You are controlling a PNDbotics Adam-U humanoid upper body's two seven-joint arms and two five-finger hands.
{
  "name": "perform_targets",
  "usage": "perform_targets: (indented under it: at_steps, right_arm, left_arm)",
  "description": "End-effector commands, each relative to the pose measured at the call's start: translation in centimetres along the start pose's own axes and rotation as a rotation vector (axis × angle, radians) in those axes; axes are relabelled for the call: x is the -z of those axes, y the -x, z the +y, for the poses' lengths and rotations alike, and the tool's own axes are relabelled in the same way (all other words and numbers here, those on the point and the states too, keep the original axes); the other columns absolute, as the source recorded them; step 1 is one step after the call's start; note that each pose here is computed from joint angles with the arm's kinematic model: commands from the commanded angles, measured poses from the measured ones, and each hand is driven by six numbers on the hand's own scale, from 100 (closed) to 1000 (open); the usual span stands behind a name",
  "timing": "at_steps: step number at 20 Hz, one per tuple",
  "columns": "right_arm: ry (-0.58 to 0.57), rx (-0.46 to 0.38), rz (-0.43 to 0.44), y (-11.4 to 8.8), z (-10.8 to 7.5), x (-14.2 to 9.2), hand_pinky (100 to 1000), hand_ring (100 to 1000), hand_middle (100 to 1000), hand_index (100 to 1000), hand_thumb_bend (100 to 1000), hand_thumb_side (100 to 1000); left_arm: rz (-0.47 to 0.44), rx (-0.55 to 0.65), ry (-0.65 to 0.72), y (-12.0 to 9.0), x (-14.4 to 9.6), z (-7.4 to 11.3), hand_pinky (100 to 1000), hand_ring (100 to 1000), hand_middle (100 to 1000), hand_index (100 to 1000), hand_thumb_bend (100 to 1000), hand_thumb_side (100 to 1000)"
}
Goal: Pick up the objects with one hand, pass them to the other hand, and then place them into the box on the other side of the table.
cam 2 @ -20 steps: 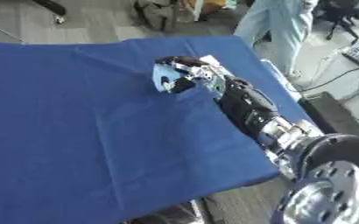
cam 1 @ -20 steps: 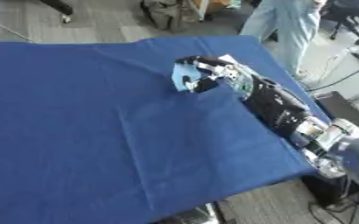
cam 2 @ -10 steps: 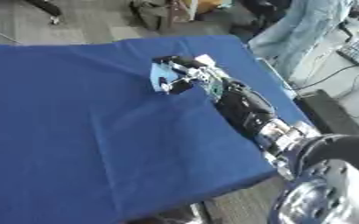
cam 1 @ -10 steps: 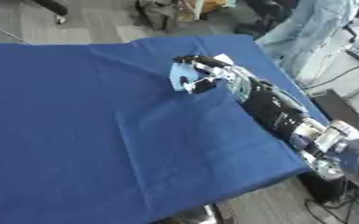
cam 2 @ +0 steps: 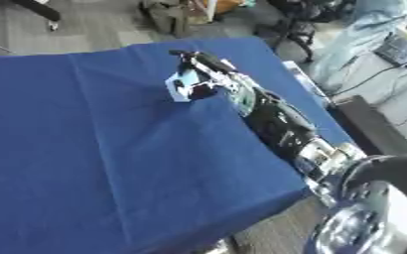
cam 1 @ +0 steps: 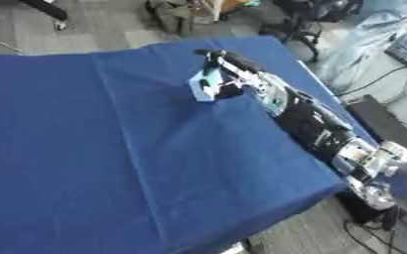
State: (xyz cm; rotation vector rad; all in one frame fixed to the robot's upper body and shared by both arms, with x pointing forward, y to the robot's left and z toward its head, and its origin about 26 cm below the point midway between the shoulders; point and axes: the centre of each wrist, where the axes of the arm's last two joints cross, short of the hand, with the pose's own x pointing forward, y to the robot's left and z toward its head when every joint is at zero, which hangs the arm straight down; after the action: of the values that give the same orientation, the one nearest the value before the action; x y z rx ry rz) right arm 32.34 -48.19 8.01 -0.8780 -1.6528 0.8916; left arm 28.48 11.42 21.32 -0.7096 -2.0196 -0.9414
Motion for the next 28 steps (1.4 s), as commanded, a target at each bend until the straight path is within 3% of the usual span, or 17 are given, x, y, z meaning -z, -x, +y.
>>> perform_targets:
  at_steps: [1,2,4,5,6,10,17,20,25,27,28]
  right_arm:
    - [0.027,-0.026,-0.011,0.0,-2.3,0.2,788,749,463,997,100,212]
    - [0.017,-0.024,-0.006,0.0,-2.2,0.2,790,754,477,1000,100,210]
    - [-0.034,-0.030,0.012,0.3,-1.9,-0.1,836,856,751,1000,100,202]
    - [-0.075,-0.045,0.026,0.5,-1.7,-0.2,845,867,781,1000,100,206]
    - [-0.107,-0.061,0.042,0.7,-1.7,-0.3,873,907,871,1000,100,217]
    - [-0.154,-0.137,0.149,1.7,-1.5,-1.0,929,988,991,1000,100,240]
    - [-0.058,-0.225,0.284,2.8,-1.4,-1.8,939,1000,1000,1000,100,235]
    - [-0.070,-0.228,0.322,3.1,-1.0,-2.1,927,1000,969,1000,100,248]
    - [-0.132,-0.213,0.360,3.5,-0.3,-2.5,901,982,889,1000,100,435]
    - [-0.144,-0.204,0.363,3.6,-0.1,-2.5,894,973,861,1000,100,427]
    - [-0.141,-0.199,0.359,3.6,-0.1,-2.5,886,954,796,1000,100,334]
  left_arm:
    - [-0.026,-0.003,-0.002,-0.6,0.2,-0.1,675,580,539,816,291,963]
    - [-0.026,-0.003,-0.002,-0.6,0.2,-0.1,675,580,539,816,291,963]
    - [-0.027,-0.004,-0.002,-0.6,0.2,-0.1,675,580,539,816,291,963]
    - [-0.027,-0.004,-0.002,-0.6,0.2,-0.1,675,580,539,816,291,963]
    - [-0.027,-0.004,-0.001,-0.6,0.2,-0.1,675,580,539,816,291,964]
    - [-0.027,0.000,0.002,-0.7,0.2,0.0,674,580,539,816,291,965]
    - [-0.028,0.004,0.004,-0.7,0.3,0.0,674,581,540,817,290,966]
    - [-0.030,0.005,0.005,-0.8,0.3,0.0,673,581,540,817,289,966]
    - [-0.033,0.008,0.006,-0.8,0.4,0.0,673,581,540,817,288,967]
    - [-0.034,0.009,0.007,-0.9,0.4,0.1,673,581,540,817,287,967]
    - [-0.034,0.009,0.007,-0.9,0.4,0.1,673,581,540,817,288,968]
